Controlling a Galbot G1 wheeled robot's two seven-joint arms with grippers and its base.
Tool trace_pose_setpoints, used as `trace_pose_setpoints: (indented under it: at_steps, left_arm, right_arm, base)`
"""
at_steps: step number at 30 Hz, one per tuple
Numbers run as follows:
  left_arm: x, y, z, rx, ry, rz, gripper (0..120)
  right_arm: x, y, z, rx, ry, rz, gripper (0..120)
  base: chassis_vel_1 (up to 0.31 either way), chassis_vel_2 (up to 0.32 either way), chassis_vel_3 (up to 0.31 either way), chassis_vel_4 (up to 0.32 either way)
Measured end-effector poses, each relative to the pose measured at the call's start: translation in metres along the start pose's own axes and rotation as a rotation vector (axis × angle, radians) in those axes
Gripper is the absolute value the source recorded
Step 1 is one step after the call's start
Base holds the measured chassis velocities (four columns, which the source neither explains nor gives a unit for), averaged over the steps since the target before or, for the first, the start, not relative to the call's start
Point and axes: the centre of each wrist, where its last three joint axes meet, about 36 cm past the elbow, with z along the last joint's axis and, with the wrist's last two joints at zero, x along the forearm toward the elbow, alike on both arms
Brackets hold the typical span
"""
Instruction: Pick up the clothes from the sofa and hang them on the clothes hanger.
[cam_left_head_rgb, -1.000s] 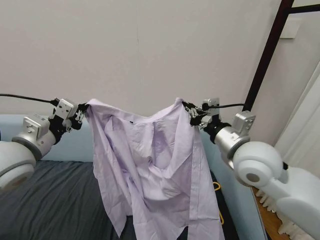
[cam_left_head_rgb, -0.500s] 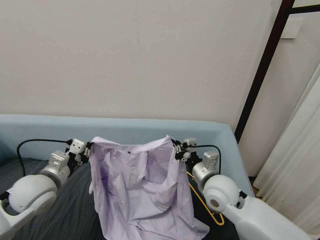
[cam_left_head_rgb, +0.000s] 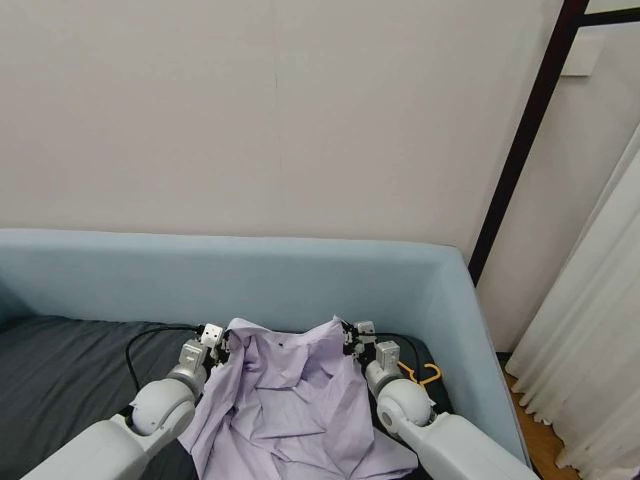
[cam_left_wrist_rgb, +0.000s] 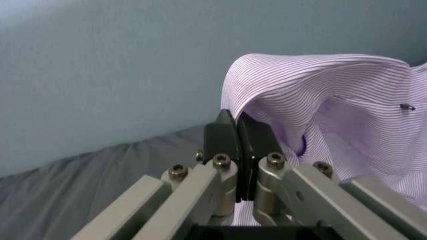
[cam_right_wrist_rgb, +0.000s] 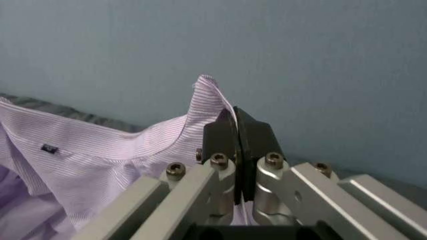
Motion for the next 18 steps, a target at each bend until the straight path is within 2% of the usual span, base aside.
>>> trace_pose_setpoints:
  at_steps: [4, 10, 14, 15, 18]
  left_arm:
    - [0.005, -0.007, 0.011, 0.023, 0.016, -0.001, 0]
    - [0.007, -0.015, 0.018, 0.034, 0.022, -0.002, 0]
    - [0.008, -0.021, 0.021, 0.034, 0.024, 0.008, 0]
    - [0.008, -0.021, 0.021, 0.034, 0.024, 0.008, 0]
    - [0.010, -0.027, 0.021, 0.037, 0.019, 0.018, 0]
  right_arm:
    - [0.003, -0.003, 0.017, 0.005, 0.020, -0.010, 0]
    - [0.006, -0.004, 0.023, 0.011, 0.029, -0.011, 0]
    - [0.012, -0.011, 0.019, 0.016, 0.023, -0.011, 20]
    - [0.012, -0.011, 0.019, 0.016, 0.023, -0.011, 20]
    - [0.032, -0.021, 0.017, 0.045, 0.012, -0.031, 35]
  base:
    - [0.000, 0.000, 0.000, 0.000]
    - [0.000, 0.000, 0.000, 0.000]
    - [0.000, 0.000, 0.000, 0.000]
    - [0.000, 0.000, 0.000, 0.000]
    - [0.000, 0.000, 0.000, 0.000]
